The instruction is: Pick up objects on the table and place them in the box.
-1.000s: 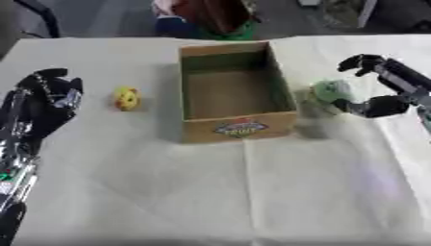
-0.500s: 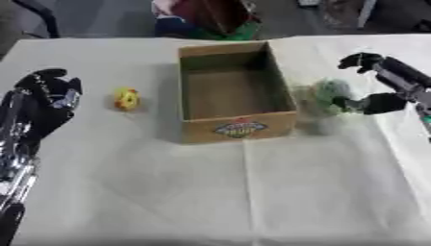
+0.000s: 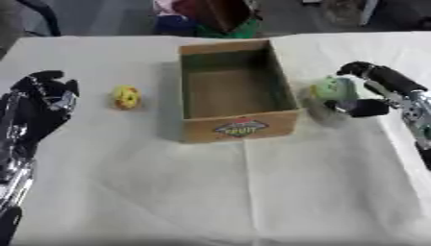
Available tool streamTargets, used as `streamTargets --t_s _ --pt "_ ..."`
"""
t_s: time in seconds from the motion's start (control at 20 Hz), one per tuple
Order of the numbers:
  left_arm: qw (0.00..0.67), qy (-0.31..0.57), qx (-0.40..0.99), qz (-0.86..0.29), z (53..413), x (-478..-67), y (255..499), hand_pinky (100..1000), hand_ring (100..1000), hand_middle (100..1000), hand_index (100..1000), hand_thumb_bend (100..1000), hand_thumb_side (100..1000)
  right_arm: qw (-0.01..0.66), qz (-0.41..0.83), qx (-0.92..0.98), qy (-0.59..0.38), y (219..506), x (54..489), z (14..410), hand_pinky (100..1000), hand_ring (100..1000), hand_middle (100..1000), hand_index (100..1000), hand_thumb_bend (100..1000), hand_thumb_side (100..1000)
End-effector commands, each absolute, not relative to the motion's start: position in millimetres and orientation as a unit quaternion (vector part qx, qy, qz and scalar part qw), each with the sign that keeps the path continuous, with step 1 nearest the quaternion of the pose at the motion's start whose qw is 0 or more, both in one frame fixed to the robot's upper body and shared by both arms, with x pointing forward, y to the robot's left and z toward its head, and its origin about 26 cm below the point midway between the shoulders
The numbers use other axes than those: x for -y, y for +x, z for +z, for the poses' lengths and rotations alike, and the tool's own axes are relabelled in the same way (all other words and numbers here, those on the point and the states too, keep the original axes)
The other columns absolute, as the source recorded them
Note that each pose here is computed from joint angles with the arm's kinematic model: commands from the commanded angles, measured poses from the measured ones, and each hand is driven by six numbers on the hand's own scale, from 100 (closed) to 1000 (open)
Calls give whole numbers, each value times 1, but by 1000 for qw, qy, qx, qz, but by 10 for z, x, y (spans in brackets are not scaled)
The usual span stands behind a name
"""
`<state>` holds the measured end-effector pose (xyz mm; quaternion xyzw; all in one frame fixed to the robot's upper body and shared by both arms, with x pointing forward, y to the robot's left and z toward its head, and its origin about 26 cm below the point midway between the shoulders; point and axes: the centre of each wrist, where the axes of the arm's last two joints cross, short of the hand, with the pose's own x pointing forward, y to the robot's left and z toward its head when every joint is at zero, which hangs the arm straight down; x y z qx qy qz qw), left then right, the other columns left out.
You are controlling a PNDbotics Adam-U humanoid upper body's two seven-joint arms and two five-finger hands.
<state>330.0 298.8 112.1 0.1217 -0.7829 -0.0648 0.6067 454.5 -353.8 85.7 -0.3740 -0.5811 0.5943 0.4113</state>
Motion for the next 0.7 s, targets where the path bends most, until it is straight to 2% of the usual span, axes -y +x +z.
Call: streamTargets --t_s 0.05,0.1,0.15,0.4,0.45,0.7 --pt "594 123 792 -71 1223 -2992 3316 684 621 534 727 259 209 402 598 569 -397 4568 3585 915 674 763 769 830 351 703" --pt "594 123 792 -71 1221 -2992 3316 684 621 534 727 258 209 404 596 567 -401 4564 3591 899 586 681 702 787 240 638" --pt "594 123 792 -71 1219 -2994 3315 684 621 534 727 258 209 406 590 569 -405 4560 3595 891 558 652 677 772 171 594" --pt "595 124 791 -71 1216 -2996 3315 684 621 534 727 258 209 406 582 572 -411 4554 3598 867 558 652 677 772 171 594" --pt "595 124 791 -71 1211 -2996 3313 684 621 534 727 257 209 401 582 575 -413 4566 3590 900 395 444 478 596 100 358" --pt "595 124 791 -70 1213 -3002 3310 684 621 534 726 257 210 301 527 682 -408 4744 3234 1455 401 449 475 594 100 330"
